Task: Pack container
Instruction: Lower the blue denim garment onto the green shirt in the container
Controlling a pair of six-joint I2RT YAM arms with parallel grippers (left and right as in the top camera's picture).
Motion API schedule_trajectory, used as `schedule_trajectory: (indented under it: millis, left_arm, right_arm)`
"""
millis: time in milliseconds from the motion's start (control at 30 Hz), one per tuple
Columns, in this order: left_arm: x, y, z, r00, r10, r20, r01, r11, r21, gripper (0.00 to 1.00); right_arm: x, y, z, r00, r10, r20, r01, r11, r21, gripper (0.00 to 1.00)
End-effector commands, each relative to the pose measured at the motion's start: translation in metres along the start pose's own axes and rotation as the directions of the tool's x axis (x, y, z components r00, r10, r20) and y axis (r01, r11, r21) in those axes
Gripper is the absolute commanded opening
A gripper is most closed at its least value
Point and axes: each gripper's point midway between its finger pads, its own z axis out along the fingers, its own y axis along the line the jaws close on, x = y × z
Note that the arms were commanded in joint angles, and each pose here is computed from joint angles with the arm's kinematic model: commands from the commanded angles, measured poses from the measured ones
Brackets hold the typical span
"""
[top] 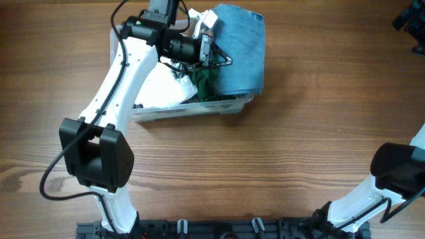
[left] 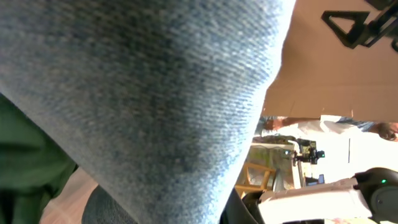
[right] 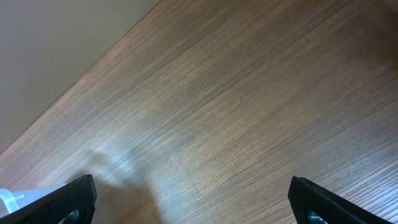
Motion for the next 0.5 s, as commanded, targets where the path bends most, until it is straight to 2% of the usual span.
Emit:
schedule_trajectory:
  millis: [0,133,467]
  left_arm:
    - [-0.002,0.01,-0.02,0.999,0.04,0.028,-0.041,0.999,0.033,0.04]
    - [0.002,0.051,-0.036,0.997,-0.053,0.058,0.052,0.999,0.012,0.04]
    - [0.019,0.106,-0.031,0.99,-0.108,0.09,0.108,0.994,0.0,0.04]
  right_arm:
    - [0.0,-0.001,0.003,1.0,0.007,-0.001,-0.007,1.0,0.01,1.0]
    - [0.0,-0.001,0.003,1.0,0.007,-0.001,-0.007,1.0,0.01,1.0]
    - [0.0,-0.001,0.003,1.0,0.007,-0.001,-0.007,1.0,0.01,1.0]
